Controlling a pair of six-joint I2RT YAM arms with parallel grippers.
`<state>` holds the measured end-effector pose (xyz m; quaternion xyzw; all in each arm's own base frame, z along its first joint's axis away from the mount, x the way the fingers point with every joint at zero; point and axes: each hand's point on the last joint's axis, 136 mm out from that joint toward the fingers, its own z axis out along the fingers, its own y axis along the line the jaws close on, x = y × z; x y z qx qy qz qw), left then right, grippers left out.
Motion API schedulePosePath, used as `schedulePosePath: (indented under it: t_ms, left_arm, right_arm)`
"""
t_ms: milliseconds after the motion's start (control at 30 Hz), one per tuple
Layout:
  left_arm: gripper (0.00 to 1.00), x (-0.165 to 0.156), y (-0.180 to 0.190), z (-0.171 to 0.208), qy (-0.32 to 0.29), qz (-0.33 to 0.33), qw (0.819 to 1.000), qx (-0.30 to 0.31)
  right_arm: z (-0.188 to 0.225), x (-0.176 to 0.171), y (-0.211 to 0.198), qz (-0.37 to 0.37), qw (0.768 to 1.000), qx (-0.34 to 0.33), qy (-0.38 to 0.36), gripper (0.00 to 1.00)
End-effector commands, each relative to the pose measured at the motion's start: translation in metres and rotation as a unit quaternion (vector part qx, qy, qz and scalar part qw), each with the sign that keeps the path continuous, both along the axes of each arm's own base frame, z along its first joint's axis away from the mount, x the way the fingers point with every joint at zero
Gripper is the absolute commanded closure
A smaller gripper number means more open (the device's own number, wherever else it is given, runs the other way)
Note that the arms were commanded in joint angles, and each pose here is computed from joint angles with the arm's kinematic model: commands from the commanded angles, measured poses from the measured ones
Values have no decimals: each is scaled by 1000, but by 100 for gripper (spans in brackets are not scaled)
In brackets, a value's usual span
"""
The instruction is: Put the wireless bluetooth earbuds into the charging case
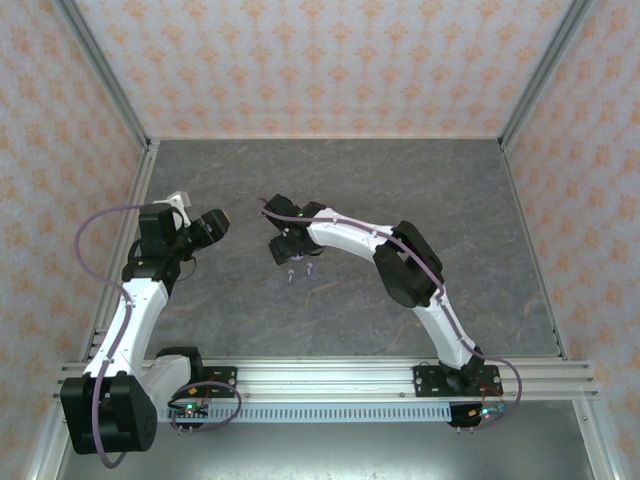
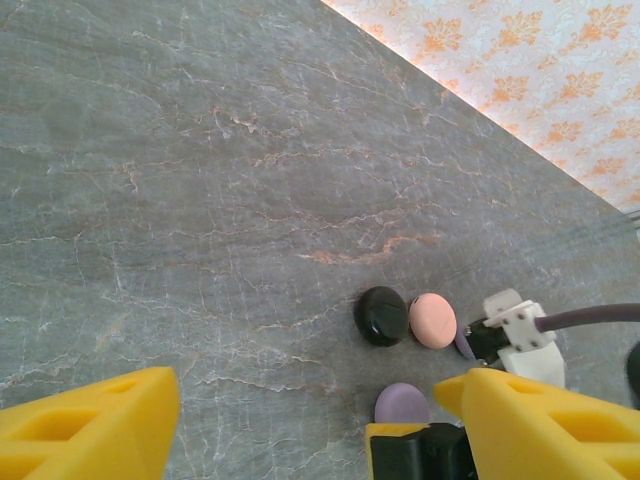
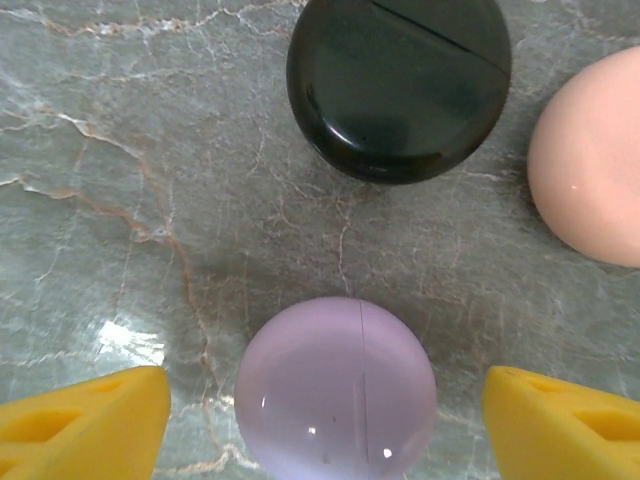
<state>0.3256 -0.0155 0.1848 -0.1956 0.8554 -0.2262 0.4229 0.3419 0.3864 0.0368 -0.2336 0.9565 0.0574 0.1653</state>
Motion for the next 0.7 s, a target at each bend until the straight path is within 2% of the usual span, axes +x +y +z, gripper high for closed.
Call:
schedulePosePath:
  t_ms: [0,333,500,667]
  left_arm:
    - [26,-3,2,3,-2,4,1000,-3]
    - [25,-5,0,6,-4,-2,1000,-4]
    - [26,-5,-9,17,-24,-29,999,-9]
    - [26,-3,-27,46,-69,-81,994,-31]
  right_arm:
    - [-5,4,-5,-12,1000,-14,4,23]
    - [-5,4,-10,-11,1000,-16,8,46]
    - [30,6,-12,4,1000,11,-25,50]
    - [91,0,-17,54,993,60,-90,51]
